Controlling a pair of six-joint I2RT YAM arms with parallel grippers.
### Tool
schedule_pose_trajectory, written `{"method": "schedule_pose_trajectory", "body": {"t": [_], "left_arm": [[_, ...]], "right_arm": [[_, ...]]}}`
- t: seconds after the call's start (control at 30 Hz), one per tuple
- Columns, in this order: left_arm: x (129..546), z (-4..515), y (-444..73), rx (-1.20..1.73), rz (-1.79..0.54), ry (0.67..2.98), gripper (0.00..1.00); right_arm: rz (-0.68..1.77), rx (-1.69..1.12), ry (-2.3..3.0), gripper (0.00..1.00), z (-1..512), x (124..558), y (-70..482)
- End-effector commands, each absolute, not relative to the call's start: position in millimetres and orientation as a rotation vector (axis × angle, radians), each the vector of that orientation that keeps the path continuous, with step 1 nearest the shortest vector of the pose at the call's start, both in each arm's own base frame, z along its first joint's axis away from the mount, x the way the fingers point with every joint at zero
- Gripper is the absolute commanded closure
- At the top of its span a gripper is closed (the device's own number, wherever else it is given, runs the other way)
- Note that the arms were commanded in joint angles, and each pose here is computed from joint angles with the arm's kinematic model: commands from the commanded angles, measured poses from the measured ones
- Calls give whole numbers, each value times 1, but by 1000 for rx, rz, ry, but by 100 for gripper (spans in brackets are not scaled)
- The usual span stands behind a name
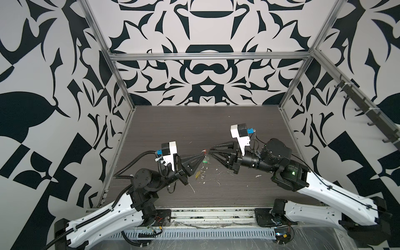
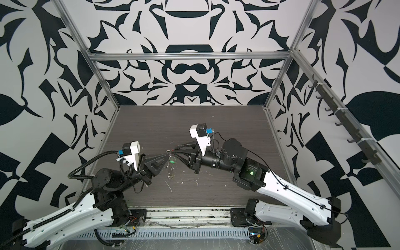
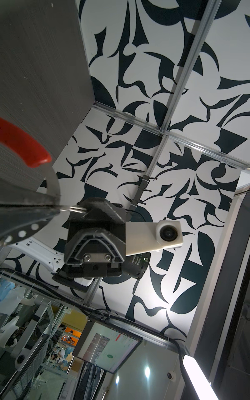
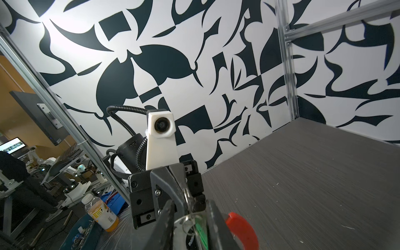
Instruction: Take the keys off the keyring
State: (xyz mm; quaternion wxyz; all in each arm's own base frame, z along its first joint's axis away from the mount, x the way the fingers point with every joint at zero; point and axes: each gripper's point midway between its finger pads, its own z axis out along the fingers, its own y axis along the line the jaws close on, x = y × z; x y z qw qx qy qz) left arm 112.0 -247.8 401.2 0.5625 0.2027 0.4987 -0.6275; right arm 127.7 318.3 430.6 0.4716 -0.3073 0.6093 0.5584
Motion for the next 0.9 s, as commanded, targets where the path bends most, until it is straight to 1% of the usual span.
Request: {"method": "schedule_pose_trajectory", "body": {"t": [0.0, 0.1, 0.17, 0.23, 0.53, 0.77, 0.87], "left_arm": [[106, 410, -241, 469, -1509, 1117, 100], [105, 412, -242, 472, -1518, 1111, 100], [103, 412, -243, 488, -1527, 1108, 100], [102, 411, -246, 502, -1533, 1114, 100], [103, 409, -246, 497, -1533, 1124, 100], [105, 407, -248, 494, -1528, 1139, 100], [105, 406, -248, 492, -1527, 1143, 100]], "right_arm": [[1375, -771, 1428, 67, 443, 120, 312], [1407, -822, 1414, 67, 442, 112, 317], [1399, -830, 1420, 64, 441, 113, 319], [1385, -833, 1427, 63, 442, 116, 321], [1432, -880, 1411, 80, 445, 110, 330], [1422, -851, 1399, 80, 450, 111, 325], [1428, -856, 1399, 86, 450, 110, 325]]}}
